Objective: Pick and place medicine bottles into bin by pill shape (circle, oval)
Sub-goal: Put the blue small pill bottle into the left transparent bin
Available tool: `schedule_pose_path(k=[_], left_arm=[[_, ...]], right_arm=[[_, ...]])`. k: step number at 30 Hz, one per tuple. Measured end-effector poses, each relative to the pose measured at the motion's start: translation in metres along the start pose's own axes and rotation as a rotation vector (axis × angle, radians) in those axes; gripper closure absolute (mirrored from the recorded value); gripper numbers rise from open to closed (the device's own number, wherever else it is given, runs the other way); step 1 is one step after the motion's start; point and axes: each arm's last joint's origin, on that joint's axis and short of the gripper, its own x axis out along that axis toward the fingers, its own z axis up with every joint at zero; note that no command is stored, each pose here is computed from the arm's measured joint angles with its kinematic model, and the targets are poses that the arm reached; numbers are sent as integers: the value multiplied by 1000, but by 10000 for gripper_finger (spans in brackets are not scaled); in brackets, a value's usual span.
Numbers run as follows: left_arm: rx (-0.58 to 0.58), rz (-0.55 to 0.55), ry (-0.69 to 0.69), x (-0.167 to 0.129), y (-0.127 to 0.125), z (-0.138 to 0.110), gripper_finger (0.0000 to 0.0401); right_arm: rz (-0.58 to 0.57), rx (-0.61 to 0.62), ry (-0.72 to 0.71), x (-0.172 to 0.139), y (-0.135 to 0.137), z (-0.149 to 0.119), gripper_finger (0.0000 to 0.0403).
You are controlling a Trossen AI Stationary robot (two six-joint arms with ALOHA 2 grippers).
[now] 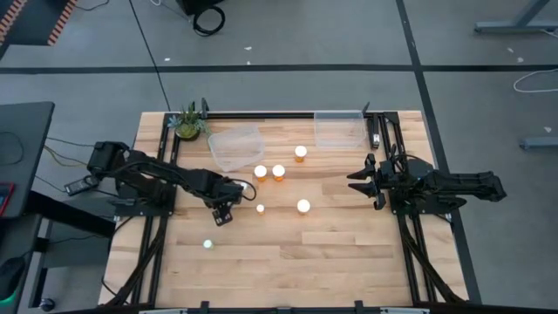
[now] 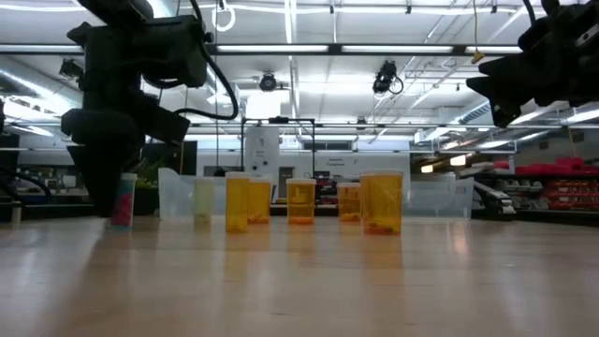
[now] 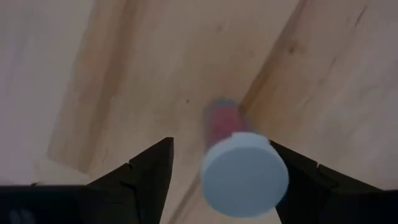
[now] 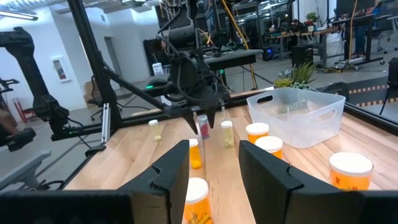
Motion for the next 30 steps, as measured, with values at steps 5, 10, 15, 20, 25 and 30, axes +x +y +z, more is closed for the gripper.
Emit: schedule_pose_path(k=[5,10,15,20,25,30], left_arm=[[-1,19,-18,0,0,1,177],[-2,14,-26,0,0,2,201],[-2,12,-30,0,0,2,225],[-3,12,-30,0,0,2,244],[-1,13,-30,0,0,2,271],[7,0,-50,-6,-3,7,294]], right_arm=[[0,1,5,0,0,-1,256],[-1,0,5,0,0,0,256],[0,0,5,0,0,0,256],[0,0,5,0,0,0,256],[0,0,5,0,0,0,256],[0,0,6,0,0,-1,256]])
